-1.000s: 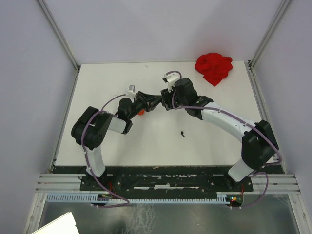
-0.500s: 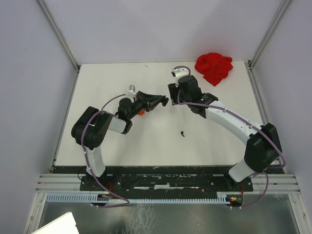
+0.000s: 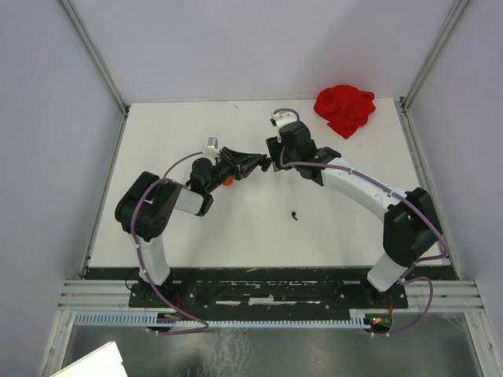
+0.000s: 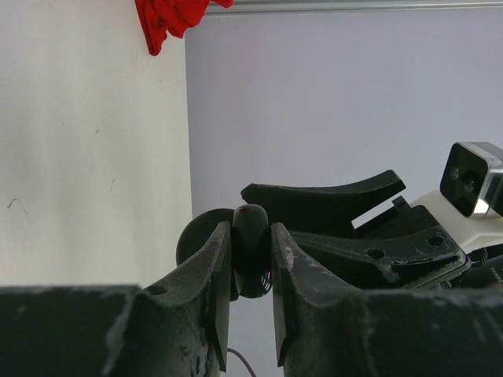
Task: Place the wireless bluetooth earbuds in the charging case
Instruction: Adjust the earbud with the charging case.
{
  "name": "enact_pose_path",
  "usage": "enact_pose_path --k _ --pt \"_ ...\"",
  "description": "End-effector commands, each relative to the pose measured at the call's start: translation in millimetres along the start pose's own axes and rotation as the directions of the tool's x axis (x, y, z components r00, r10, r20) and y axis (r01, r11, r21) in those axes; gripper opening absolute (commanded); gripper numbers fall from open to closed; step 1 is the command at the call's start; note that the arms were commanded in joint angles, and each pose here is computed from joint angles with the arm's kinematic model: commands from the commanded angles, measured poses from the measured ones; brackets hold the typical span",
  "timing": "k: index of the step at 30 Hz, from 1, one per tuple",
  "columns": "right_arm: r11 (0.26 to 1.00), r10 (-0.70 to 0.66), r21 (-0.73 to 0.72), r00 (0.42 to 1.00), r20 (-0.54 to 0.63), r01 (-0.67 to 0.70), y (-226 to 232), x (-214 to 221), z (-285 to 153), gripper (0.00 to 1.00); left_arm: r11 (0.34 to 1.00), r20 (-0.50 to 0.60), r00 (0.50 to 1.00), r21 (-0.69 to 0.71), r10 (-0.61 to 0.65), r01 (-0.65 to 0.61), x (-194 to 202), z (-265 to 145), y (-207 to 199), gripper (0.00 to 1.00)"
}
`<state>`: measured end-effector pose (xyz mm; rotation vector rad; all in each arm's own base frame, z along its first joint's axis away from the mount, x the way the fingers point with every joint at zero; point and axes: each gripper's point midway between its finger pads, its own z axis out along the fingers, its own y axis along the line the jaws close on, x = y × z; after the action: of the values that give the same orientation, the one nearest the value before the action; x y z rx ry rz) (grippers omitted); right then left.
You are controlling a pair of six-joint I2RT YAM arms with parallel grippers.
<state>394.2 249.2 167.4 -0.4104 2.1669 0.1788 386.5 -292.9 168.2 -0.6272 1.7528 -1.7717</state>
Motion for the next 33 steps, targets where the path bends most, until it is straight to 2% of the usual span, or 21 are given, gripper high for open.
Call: enact_pose_path --k 1,14,33 --pt "0.999 0.024 -0.031 0.997 0.079 -0.022 7.3 -32.0 -2.9 0.63 0.996 -0.001 1.0 0.089 0.029 -0.029 0.3 -2.0 -29.6 0.03" --pt "0.993 0.012 -0.116 0.996 0.087 -0.002 22.0 -33.1 -1.3 0.63 0.996 -0.004 1.0 0.083 0.024 -0.023 0.3 -0.1 -25.1 0.03" --pt "0.988 -0.011 -0.15 0.995 0.099 0.026 27.1 -34.4 -3.3 0.63 0.996 -0.008 1.0 0.085 0.025 -0.024 0.4 1.0 -25.3 0.03"
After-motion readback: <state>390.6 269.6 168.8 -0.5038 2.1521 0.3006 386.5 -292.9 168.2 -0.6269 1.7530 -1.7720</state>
